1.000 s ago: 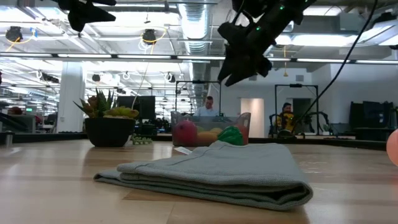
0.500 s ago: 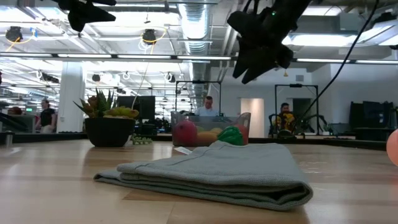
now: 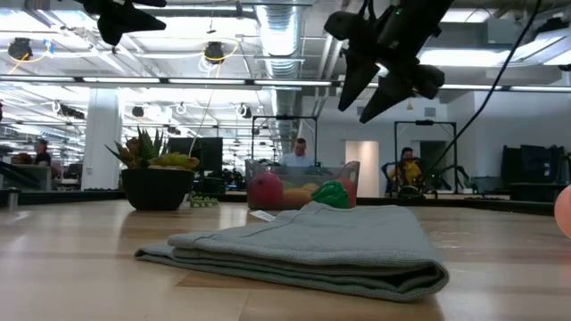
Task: Pick and placing Produce into tupperware
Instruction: Put the bell pepper into the black bin
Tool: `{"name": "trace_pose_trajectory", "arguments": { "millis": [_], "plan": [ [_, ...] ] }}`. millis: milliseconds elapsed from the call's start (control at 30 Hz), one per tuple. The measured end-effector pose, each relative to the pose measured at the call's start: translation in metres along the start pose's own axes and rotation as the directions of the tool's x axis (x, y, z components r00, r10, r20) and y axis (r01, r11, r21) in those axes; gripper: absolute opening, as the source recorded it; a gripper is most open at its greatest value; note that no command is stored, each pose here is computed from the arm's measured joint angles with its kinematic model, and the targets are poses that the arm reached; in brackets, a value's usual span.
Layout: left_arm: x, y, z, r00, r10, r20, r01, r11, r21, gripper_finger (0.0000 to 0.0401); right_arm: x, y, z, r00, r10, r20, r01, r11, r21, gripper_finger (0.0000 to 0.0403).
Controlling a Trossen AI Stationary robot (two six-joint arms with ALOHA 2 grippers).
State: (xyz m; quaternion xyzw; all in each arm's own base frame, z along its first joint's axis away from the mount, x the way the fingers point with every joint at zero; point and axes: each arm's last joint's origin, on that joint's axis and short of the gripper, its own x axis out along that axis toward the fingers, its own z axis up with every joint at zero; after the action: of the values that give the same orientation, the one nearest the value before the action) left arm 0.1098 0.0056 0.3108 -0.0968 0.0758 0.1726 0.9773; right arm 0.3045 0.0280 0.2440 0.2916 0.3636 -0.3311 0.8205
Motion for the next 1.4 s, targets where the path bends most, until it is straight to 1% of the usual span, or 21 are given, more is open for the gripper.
{"name": "trace_pose_trajectory", "arguments": {
  "millis": [100,167,233,300,467,533,600,633,733,867,967,1133,1200,1300,1367,1400],
  "plan": [
    [0.0,0.0,0.0,1.0,-0.001,0.001,0.001,1.0,-0.025,0.0227,0.004,0.004,-0.006,1.0,-0.011,-0.009,0.012,0.999,0.031,0.0236],
    [0.0,0.0,0.0,1.0,-0.001,0.001,0.001,0.999,-0.055,0.0227,0.005,0.003,-0.012,0.999,-0.034,-0.026,0.035,0.999,0.029,0.0236],
    [0.0,0.0,0.0,1.0,0.0,0.0,0.0,0.997,-0.082,0.0227,0.005,0.008,-0.014,1.0,-0.019,-0.021,0.019,0.999,0.044,0.0236],
    [0.0,0.0,0.0,1.0,0.0,0.0,0.0,0.995,-0.101,0.0227,0.007,0.009,-0.019,0.999,-0.03,-0.034,0.031,0.999,0.028,0.0235],
    [0.0,0.0,0.0,1.0,0.01,0.001,-0.01,0.988,-0.155,0.0227,0.005,0.012,-0.025,0.999,-0.022,-0.041,0.022,1.0,-0.008,0.0235],
    [0.0,0.001,0.0,1.0,0.021,0.004,-0.02,0.982,-0.189,0.0227,0.003,0.014,-0.027,0.999,-0.014,-0.044,0.011,0.999,-0.05,0.0235],
    [0.0,0.001,0.0,1.0,0.026,0.006,-0.024,0.981,-0.193,0.0227,0.001,0.015,-0.029,0.999,-0.007,-0.046,0.002,0.996,-0.094,0.0235],
    [0.0,0.001,0.0,1.0,0.026,0.006,-0.024,0.981,-0.19,0.0227,0.001,0.015,-0.029,0.999,-0.003,-0.053,-0.002,0.996,-0.094,0.0235],
    [0.0,0.001,0.0,1.0,0.026,0.004,-0.025,0.986,-0.164,0.0227,0.002,0.015,-0.026,0.998,0.018,-0.061,-0.02,0.999,-0.028,0.0237],
    [0.0,0.002,-0.003,0.999,0.034,-0.027,-0.038,0.991,-0.126,0.0227,0.005,0.016,-0.02,0.999,0.041,-0.036,-0.038,0.997,0.068,0.0254],
    [0.0,0.003,-0.007,0.997,0.042,-0.062,-0.049,0.992,-0.112,0.0227,0.009,0.016,-0.012,0.998,0.059,-0.006,-0.057,0.983,0.175,0.027],
    [-0.001,0.004,-0.012,0.992,0.041,-0.118,-0.051,0.995,-0.086,0.0227,0.018,0.017,0.0,0.994,0.097,0.044,-0.106,0.954,0.282,0.0294],
    [-0.001,0.004,-0.014,0.99,0.044,-0.133,-0.053,0.996,-0.066,0.0227,0.024,0.018,-0.001,0.996,0.086,0.04,-0.094,0.946,0.309,0.0299],
    [-0.003,0.005,-0.014,0.99,0.045,-0.137,-0.052,0.997,-0.049,0.0227,0.031,0.015,-0.006,0.999,0.051,0.001,-0.049,0.946,0.319,0.0305],
    [-0.004,0.005,-0.015,0.989,0.042,-0.14,-0.049,0.998,-0.045,0.0227,0.035,0.021,-0.005,0.997,0.079,0.004,-0.076,0.933,0.352,0.0306],
    [-0.005,0.006,-0.015,0.989,0.038,-0.14,-0.044,0.998,-0.046,0.0227,0.038,0.02,-0.008,0.998,0.066,-0.014,-0.057,0.936,0.348,0.0306]
  ]
}}
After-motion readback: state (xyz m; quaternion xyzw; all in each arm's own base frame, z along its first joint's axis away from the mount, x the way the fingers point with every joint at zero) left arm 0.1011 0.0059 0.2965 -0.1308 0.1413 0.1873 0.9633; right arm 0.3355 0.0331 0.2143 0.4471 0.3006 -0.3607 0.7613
